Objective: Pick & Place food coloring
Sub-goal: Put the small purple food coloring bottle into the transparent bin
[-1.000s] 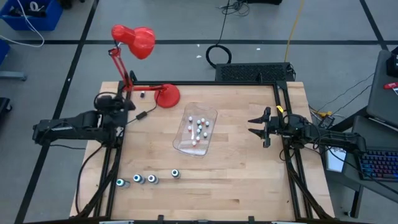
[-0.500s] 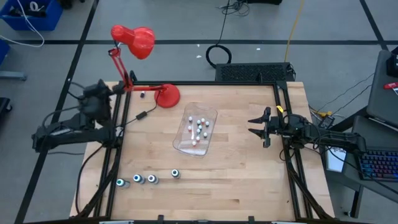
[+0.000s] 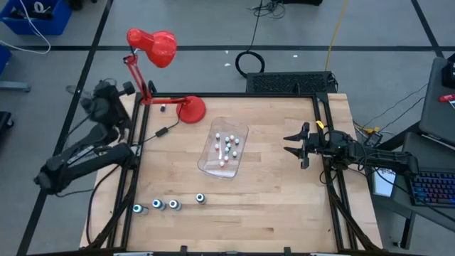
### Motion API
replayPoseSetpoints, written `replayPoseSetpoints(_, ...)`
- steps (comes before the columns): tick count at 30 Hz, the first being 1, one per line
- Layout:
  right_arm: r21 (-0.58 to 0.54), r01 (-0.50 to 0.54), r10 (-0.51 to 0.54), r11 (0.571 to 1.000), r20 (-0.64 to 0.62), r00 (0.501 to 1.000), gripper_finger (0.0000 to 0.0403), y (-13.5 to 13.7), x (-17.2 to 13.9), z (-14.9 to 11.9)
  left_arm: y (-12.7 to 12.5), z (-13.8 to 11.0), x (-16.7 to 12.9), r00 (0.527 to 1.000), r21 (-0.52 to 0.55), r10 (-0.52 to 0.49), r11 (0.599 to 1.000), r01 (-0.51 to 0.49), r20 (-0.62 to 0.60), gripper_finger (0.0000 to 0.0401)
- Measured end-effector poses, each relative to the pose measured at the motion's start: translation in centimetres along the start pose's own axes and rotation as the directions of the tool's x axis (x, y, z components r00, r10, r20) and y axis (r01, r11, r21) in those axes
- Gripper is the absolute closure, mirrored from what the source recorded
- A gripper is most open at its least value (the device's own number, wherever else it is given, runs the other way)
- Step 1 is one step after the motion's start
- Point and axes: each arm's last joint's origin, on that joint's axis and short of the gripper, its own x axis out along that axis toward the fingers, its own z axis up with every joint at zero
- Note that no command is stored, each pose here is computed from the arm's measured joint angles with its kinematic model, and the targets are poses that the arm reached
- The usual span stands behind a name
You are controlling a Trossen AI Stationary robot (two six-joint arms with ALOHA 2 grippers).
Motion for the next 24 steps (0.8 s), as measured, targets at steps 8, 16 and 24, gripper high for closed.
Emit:
replayPoseSetpoints(8,0.000,0.000,0.000,1.000,0.000,1.000,0.0229,0.0,0.0,0.0,-2.7,-1.7,3.4,0.982,0.167,0.181,0.971,-0.170,-0.055,0.0401)
replayPoseSetpoints(16,0.001,0.000,0.000,1.000,-0.005,1.000,0.0231,0.0,0.0,0.0,-2.4,0.5,2.9,0.986,0.292,0.137,0.951,-0.104,-0.094,0.0401)
replayPoseSetpoints(24,0.000,0.000,0.000,1.000,-0.003,1.000,0.0228,0.0,0.0,0.0,-3.4,3.5,2.4,0.978,0.260,-0.049,0.960,0.102,-0.201,0.0401)
